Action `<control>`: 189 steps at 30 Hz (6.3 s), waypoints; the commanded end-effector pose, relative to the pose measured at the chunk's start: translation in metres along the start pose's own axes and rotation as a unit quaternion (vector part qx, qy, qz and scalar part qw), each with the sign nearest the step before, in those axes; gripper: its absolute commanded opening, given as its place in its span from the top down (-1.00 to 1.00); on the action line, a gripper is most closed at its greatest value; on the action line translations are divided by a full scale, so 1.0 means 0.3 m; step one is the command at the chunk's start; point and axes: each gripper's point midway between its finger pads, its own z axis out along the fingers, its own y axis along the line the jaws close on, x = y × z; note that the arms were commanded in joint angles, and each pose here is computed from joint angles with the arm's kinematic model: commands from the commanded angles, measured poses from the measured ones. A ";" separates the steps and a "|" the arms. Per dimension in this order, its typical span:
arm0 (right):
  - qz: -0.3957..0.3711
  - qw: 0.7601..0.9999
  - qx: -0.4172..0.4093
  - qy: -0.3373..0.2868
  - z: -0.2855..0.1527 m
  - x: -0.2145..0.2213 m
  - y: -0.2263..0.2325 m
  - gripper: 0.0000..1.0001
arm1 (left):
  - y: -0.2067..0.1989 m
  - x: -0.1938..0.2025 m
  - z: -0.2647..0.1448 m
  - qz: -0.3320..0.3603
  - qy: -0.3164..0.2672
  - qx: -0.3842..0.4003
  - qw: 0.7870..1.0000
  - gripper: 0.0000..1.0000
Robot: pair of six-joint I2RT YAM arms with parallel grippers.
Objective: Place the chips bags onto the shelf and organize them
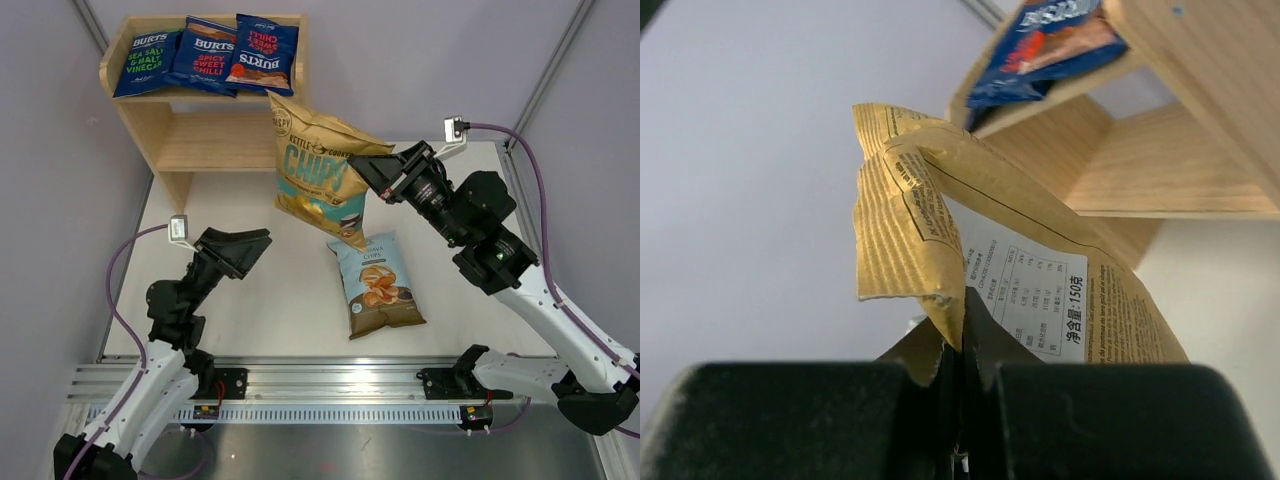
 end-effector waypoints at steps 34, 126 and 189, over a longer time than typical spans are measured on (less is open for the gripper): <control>0.182 0.977 -0.108 -0.006 -0.017 -0.008 0.181 1.00 | -0.494 -0.177 0.071 0.060 -0.120 0.318 0.939 -0.85; -0.039 0.982 0.088 -0.160 -0.431 -0.148 -0.145 -0.62 | 0.198 -0.692 0.050 0.001 -0.286 -0.354 0.891 0.21; -0.018 0.992 0.090 -0.090 -0.390 0.027 -0.245 -0.62 | 0.768 -0.944 0.025 0.020 -0.243 -0.529 0.813 -0.26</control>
